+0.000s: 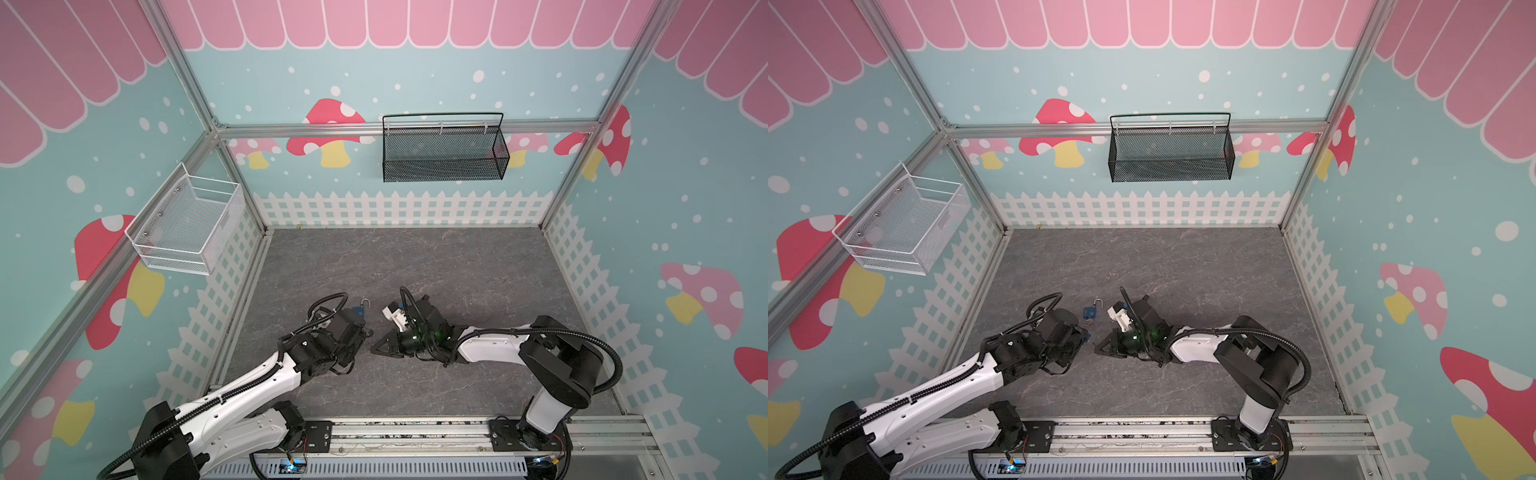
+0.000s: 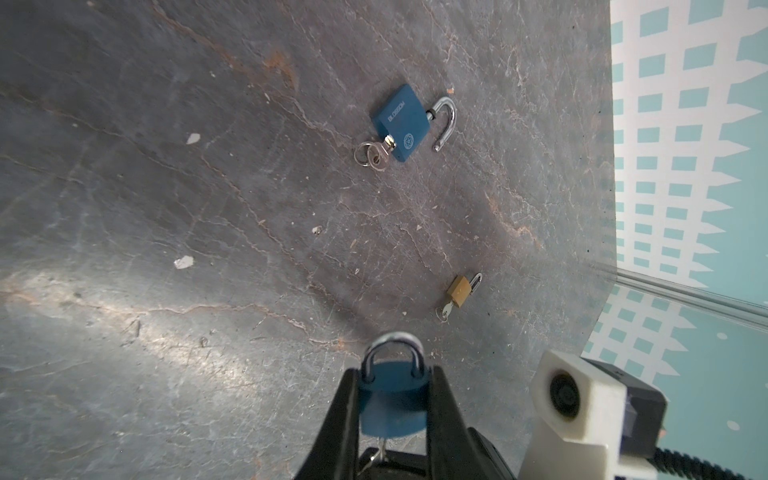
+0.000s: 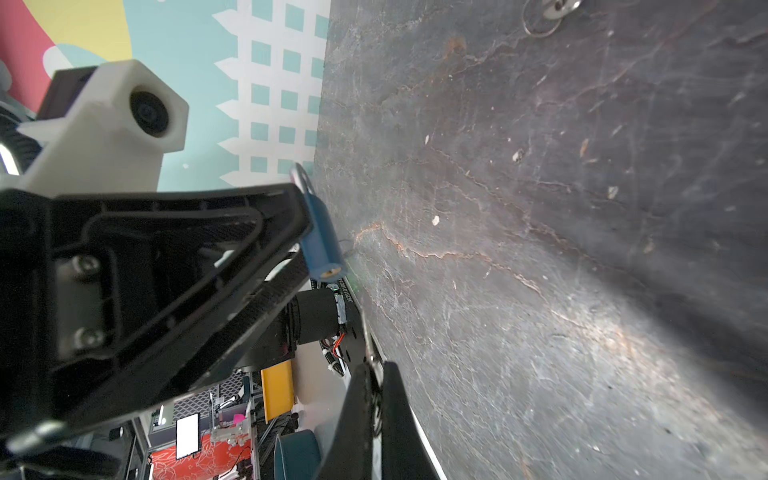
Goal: Unlock with the key
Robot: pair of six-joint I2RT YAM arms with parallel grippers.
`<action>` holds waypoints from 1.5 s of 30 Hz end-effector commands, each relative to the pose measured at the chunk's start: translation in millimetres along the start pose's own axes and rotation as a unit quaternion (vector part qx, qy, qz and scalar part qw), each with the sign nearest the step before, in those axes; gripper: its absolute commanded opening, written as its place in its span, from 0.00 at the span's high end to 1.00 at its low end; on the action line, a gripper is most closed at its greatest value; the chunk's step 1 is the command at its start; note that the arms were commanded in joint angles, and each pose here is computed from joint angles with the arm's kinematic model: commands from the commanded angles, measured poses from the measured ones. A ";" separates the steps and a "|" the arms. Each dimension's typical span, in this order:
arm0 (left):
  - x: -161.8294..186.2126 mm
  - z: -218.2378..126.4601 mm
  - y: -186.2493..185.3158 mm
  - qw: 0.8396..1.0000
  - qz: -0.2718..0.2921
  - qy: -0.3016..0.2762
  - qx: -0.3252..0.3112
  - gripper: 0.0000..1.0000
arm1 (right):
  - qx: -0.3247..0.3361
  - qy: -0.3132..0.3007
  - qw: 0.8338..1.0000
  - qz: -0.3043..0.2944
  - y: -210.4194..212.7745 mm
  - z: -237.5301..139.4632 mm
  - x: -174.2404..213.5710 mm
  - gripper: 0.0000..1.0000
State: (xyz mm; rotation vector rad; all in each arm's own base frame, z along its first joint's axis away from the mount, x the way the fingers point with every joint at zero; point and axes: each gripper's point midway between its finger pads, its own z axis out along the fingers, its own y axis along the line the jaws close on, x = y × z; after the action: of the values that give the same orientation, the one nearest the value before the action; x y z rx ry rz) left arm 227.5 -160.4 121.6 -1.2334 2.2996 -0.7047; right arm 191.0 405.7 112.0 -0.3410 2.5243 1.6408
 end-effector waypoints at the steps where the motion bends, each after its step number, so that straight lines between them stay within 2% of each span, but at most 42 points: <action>1: -7.7 1.3 9.3 1.000 -0.010 -0.021 -0.013 1.00 | -0.026 -0.005 0.999 -0.019 17.6 3.8 -9.4 1.00; 19: -10.0 -1.0 3.8 1.000 -0.015 -0.025 -0.004 1.00 | -0.001 0.008 1.000 -0.015 1.7 2.2 1.2 1.00; 23: -8.0 -0.4 1.4 1.000 -0.015 -0.020 -0.001 1.00 | -0.006 0.008 1.000 -0.018 6.2 5.2 -3.3 1.00; 26: -7.2 -0.3 1.5 1.000 -0.015 -0.017 -0.001 1.00 | -0.013 -0.003 0.999 -0.043 16.5 5.7 -12.2 1.00; 35: -7.1 -3.4 0.3 1.000 -0.019 -0.014 0.008 1.00 | -0.002 0.004 0.999 -0.034 5.8 12.4 -13.5 1.00; 45: -8.7 -4.5 -1.5 1.000 -0.021 -0.018 0.012 1.00 | 0.018 0.002 0.999 -0.035 -1.6 0.0 -1.4 1.00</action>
State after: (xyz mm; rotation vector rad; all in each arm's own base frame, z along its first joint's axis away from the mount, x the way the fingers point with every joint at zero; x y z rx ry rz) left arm 227.9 -157.4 123.9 -1.2493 2.2798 -0.7076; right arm 196.1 414.0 120.6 -0.4467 2.4709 1.6195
